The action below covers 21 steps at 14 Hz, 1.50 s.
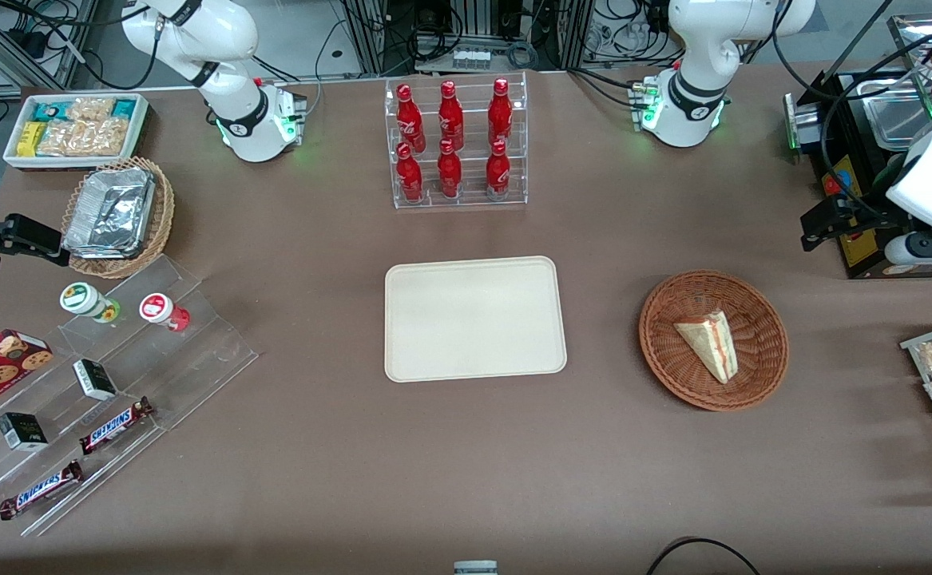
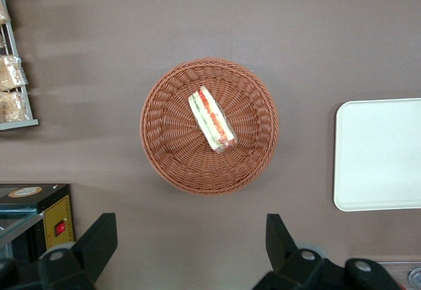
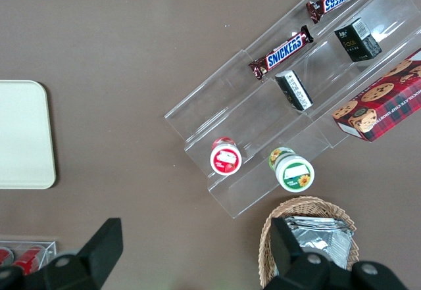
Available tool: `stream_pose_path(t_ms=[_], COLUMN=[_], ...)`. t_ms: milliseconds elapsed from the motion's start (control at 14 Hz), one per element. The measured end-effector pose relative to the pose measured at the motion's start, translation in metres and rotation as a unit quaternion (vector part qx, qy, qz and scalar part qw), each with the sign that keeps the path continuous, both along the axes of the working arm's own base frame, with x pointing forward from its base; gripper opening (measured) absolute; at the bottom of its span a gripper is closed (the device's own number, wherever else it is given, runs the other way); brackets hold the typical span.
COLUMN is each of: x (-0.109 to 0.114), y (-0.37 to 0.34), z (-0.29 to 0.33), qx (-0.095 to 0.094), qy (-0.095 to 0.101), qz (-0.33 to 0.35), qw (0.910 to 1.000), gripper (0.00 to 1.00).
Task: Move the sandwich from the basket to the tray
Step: 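Move the left gripper over the wrapped sandwich in the wicker basket, then lower the left gripper and close it on the wrapped sandwich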
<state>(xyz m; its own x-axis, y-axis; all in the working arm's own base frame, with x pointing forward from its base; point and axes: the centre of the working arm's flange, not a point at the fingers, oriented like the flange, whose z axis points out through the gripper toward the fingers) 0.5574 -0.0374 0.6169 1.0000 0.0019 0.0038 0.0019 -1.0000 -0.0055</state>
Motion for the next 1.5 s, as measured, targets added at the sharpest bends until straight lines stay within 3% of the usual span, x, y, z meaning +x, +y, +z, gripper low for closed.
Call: stream_pose_path(t_ms=[286,643,857,1143,1500], x=[0.001,0.020,0.030,0.027,0.016], y=[-0.007,-0.012,-0.016,-0.034,-0.033], z=[-0.002,-0.041,-0.082,-0.138,-0.207], qx=[-0.002,0.000,0.001,0.002,-0.005], qy=[0.001,0.025,0.024,0.017,-0.007], qz=[-0.006,-0.007,0.034,0.106,0.161], qw=[1.0000,0.9997,0.9991,0.9942,0.9869], gripper=[1.00,1.00,1.00,1.00,1.00])
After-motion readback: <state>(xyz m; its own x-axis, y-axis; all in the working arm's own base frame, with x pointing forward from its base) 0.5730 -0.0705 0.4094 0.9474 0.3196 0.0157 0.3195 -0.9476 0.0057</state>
